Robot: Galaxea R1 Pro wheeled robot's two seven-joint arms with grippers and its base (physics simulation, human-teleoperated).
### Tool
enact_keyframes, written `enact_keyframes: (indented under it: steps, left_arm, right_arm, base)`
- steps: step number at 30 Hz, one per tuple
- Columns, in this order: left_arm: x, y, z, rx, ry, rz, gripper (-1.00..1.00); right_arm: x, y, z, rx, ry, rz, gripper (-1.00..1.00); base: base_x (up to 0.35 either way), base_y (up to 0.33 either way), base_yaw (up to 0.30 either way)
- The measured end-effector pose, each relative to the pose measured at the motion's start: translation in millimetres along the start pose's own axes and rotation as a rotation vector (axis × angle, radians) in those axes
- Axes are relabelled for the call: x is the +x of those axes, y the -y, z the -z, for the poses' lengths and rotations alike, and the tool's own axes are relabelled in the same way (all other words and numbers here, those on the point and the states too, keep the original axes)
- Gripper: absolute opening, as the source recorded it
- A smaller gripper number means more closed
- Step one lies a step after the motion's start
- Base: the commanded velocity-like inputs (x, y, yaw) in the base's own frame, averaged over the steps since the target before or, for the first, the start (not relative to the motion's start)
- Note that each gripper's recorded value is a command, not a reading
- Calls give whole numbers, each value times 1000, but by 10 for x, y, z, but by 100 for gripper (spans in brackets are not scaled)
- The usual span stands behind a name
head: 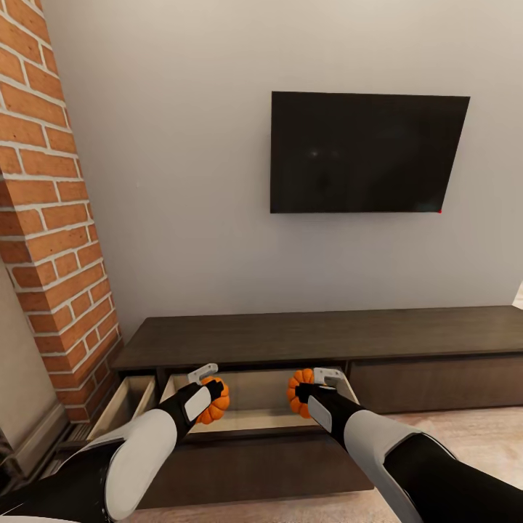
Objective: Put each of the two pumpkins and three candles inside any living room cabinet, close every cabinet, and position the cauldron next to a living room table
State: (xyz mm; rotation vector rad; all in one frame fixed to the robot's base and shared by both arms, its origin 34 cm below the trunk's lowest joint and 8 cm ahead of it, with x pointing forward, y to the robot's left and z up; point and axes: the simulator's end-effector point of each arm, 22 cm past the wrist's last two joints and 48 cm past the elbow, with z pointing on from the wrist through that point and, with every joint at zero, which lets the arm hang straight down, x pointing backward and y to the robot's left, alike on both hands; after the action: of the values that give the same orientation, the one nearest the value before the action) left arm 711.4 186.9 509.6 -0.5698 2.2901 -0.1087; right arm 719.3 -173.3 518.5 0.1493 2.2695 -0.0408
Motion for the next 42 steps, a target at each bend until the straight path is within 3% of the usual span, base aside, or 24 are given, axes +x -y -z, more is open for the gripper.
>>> enact_keyframes:
  steps: [42]
  left_arm:
    - [216,-41,-112,15,-7,-2,-100]
  right_arm:
    - [178,68,-102,8,1,0,-100]
  base:
    - [0,0,0]
